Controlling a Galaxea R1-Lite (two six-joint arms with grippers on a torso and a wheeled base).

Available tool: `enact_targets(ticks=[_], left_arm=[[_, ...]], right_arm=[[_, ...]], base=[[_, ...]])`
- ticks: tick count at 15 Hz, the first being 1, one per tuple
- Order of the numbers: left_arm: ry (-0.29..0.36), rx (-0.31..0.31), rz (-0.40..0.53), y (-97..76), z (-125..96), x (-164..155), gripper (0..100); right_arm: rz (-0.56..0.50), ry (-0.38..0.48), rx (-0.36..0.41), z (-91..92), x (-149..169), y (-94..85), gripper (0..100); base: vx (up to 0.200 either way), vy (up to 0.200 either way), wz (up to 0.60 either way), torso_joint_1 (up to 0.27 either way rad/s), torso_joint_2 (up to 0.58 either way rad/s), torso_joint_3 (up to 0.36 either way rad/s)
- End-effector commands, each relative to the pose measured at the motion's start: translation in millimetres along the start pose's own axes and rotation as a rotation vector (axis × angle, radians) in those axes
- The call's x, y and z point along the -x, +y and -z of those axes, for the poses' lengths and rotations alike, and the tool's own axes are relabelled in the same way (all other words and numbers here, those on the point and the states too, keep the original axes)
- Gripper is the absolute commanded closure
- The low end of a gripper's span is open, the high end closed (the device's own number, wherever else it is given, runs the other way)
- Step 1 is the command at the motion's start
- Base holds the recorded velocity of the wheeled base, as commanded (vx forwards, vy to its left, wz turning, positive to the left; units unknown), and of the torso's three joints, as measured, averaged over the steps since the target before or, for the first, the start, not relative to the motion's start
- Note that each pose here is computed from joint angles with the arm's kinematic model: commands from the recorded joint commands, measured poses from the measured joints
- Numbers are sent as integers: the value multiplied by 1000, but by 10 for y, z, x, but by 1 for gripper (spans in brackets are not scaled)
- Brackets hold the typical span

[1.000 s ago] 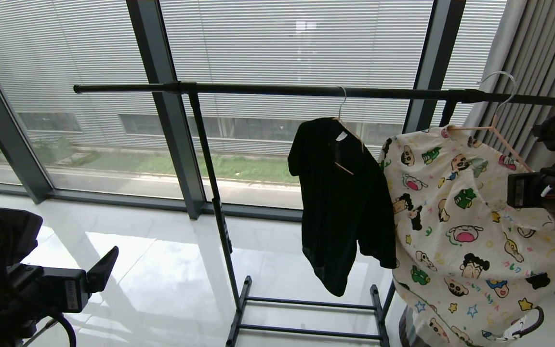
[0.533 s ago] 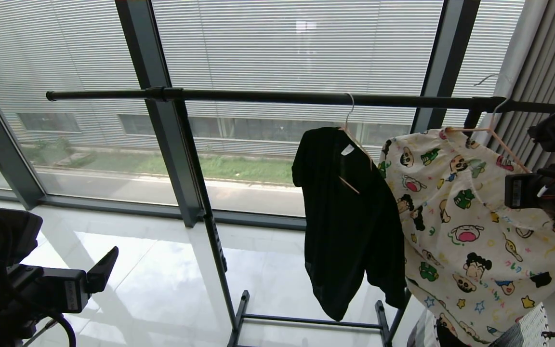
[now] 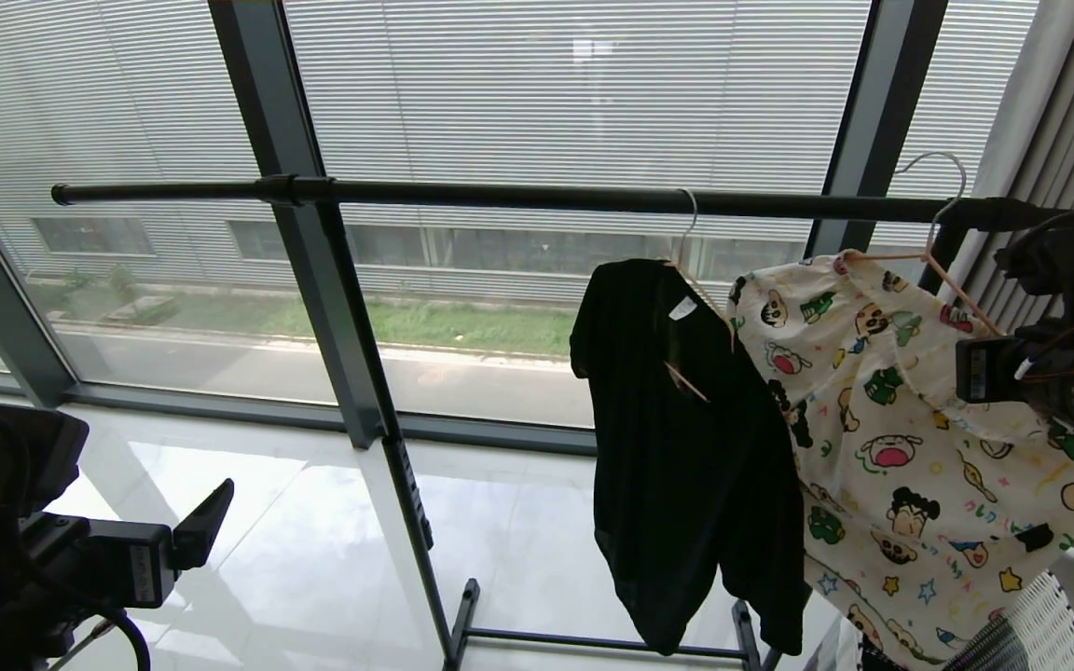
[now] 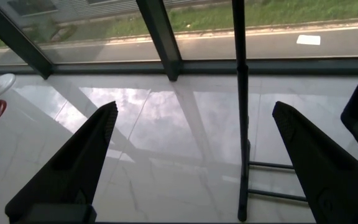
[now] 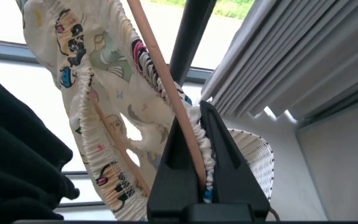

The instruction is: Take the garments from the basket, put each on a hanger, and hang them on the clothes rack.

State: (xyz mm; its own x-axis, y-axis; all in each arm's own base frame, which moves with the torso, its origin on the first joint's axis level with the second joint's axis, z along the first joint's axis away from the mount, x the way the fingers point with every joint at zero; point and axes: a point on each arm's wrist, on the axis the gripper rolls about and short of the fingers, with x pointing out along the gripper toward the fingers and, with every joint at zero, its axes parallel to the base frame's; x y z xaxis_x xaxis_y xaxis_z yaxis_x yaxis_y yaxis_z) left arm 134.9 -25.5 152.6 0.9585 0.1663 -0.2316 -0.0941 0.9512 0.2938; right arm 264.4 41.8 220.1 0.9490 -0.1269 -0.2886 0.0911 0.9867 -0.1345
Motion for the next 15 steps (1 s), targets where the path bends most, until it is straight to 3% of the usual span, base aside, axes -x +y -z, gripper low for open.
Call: enact_targets(ticks=[1, 3, 8, 15], left_arm=[[-2, 1, 0, 0, -8, -3, 0], [-5, 2, -1, 2, -14, -1, 0], [-13, -5, -3, 6, -31, 6, 0], [-11, -18, 26, -41, -14, 17, 0]], right_arm=[[-2, 11, 4, -45, -236, 74, 100], [-2, 17, 7, -78, -433, 134, 100], [-3, 73, 28, 45, -709, 225, 100], [-7, 61, 25, 2, -779, 251, 100]], base=[[0, 0, 0, 0, 0, 0], [0, 0, 0, 0, 0, 0], [0, 0, 0, 0, 0, 0], [0, 0, 0, 0, 0, 0]])
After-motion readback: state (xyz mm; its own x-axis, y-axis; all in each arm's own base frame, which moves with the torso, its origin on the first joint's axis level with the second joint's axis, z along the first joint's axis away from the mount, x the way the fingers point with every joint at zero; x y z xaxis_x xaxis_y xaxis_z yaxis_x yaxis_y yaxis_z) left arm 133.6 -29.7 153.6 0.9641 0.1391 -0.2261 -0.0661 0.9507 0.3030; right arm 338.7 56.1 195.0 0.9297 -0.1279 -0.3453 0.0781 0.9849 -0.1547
